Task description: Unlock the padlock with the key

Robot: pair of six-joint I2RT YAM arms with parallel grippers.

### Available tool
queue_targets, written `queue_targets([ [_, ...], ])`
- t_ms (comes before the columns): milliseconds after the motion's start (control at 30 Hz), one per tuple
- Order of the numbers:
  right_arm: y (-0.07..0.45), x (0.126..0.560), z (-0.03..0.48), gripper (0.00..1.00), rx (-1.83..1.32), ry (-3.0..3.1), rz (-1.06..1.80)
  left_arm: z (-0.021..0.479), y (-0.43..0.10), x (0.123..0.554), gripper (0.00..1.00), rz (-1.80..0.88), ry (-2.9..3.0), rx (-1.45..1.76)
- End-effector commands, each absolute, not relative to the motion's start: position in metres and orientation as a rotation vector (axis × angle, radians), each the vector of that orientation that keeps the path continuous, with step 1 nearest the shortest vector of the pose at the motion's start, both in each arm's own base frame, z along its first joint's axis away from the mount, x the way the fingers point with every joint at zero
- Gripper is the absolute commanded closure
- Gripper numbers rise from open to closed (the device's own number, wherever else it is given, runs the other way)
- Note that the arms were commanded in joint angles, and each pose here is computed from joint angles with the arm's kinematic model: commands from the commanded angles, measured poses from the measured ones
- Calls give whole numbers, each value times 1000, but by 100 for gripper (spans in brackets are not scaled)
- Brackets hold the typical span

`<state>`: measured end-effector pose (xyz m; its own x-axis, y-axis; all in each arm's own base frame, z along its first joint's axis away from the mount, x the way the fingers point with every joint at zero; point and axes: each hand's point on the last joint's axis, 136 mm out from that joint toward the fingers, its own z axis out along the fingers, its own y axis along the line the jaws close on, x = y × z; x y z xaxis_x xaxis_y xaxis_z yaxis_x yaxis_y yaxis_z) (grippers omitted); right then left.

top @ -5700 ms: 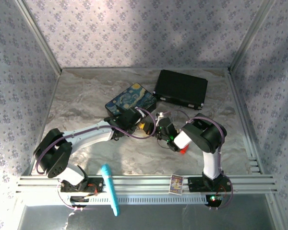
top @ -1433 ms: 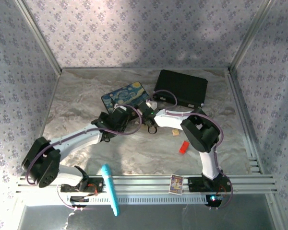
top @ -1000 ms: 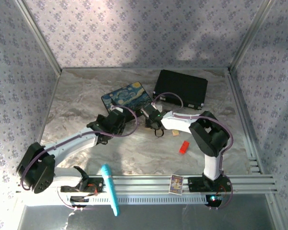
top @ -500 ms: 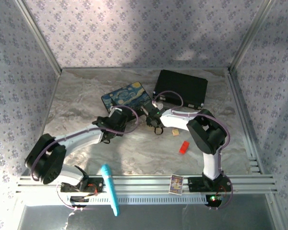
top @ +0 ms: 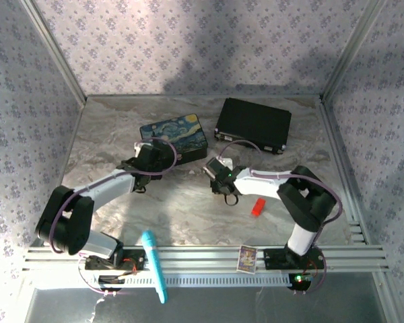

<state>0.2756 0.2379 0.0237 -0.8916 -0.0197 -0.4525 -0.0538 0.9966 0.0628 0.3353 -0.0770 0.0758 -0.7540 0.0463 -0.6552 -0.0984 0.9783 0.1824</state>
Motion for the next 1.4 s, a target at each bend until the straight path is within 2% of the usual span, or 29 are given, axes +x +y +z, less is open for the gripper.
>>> queue_targets([
  [0,216,248,18,67,-79,2749,14,75,-86,342,0,139,2403,-88],
  [100,215,246,19,61,-119,2746,17,78,-90,337,0,79,2395,-93],
  [233,221,251,35,44,-172,2698,50,86,-97,316,0,-73,2363,-113],
  [433,232,260,102,36,-230,2512,241,133,-79,293,0,-129,2227,-179],
  [500,226,266,129,27,-266,2401,244,154,-62,290,0,-83,2149,-236],
  [533,215,271,143,10,-250,2348,216,165,-50,289,0,-27,2100,-271],
  [567,200,276,153,1,-229,2310,171,174,-36,288,0,40,2053,-306],
  [667,140,303,171,1,-93,2223,19,192,-7,291,0,206,1891,-358],
  [800,74,326,171,1,-36,2150,-171,198,22,295,0,306,1752,-414],
  [900,21,336,155,1,95,2153,-279,179,37,306,0,374,1797,-390],
  [1033,-27,350,136,2,211,2072,-267,153,55,320,0,457,1851,-372],
  [1167,-52,360,122,5,255,1979,-182,129,60,337,0,380,1879,-353],
  [1300,-46,378,114,3,195,1935,-170,123,51,360,0,307,1889,-277],
  [1367,-40,386,101,2,153,1985,-134,120,45,371,0,183,1868,-263],
])
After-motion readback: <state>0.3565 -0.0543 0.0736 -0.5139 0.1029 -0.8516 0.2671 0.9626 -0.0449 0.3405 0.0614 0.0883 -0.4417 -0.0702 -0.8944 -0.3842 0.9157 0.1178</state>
